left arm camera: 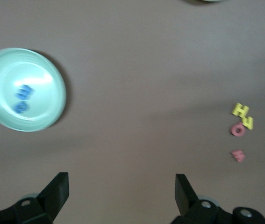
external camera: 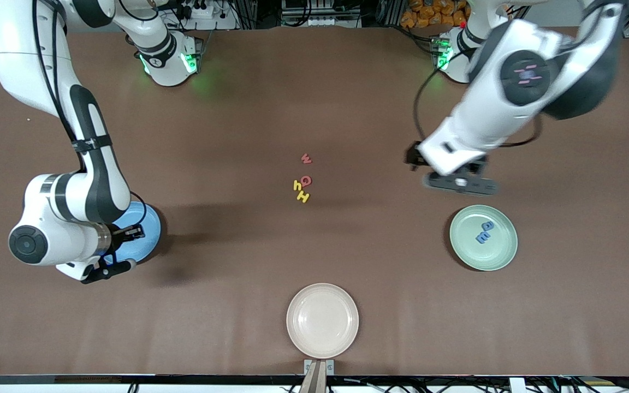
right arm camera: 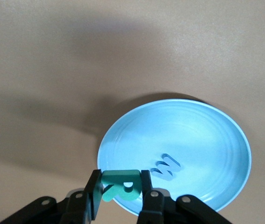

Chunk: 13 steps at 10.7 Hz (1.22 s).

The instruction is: Sort uppercase to blue plate, lowercase to green plate

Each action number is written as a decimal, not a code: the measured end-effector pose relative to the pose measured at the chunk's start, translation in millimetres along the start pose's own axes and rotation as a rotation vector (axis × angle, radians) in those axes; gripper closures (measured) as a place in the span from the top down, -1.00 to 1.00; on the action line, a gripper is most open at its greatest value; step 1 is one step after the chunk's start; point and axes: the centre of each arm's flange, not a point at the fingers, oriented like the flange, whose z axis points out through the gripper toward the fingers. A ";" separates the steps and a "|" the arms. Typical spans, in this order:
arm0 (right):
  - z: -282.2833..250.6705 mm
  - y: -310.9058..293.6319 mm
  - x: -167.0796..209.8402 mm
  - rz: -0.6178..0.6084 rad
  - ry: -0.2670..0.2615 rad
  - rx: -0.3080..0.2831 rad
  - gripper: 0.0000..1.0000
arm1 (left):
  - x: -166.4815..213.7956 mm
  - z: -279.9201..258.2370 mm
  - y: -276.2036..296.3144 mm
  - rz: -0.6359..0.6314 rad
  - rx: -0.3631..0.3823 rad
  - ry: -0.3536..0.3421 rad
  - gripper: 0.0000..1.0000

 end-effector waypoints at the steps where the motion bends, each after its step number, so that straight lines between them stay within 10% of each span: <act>1: 1.4 0.8 -0.7 0.001 -0.003 0.000 -0.03 | -2.8 8.1 22.3 0.022 -0.010 0.001 1.00; 5: 5.6 11.7 -5.1 0.005 -0.010 0.007 1.00 | -15.6 34.8 88.6 0.055 -0.034 0.006 1.00; 13: 5.6 -16.5 7.5 -0.024 0.029 -0.006 1.00 | -37.8 81.9 179.3 0.493 -0.019 0.085 1.00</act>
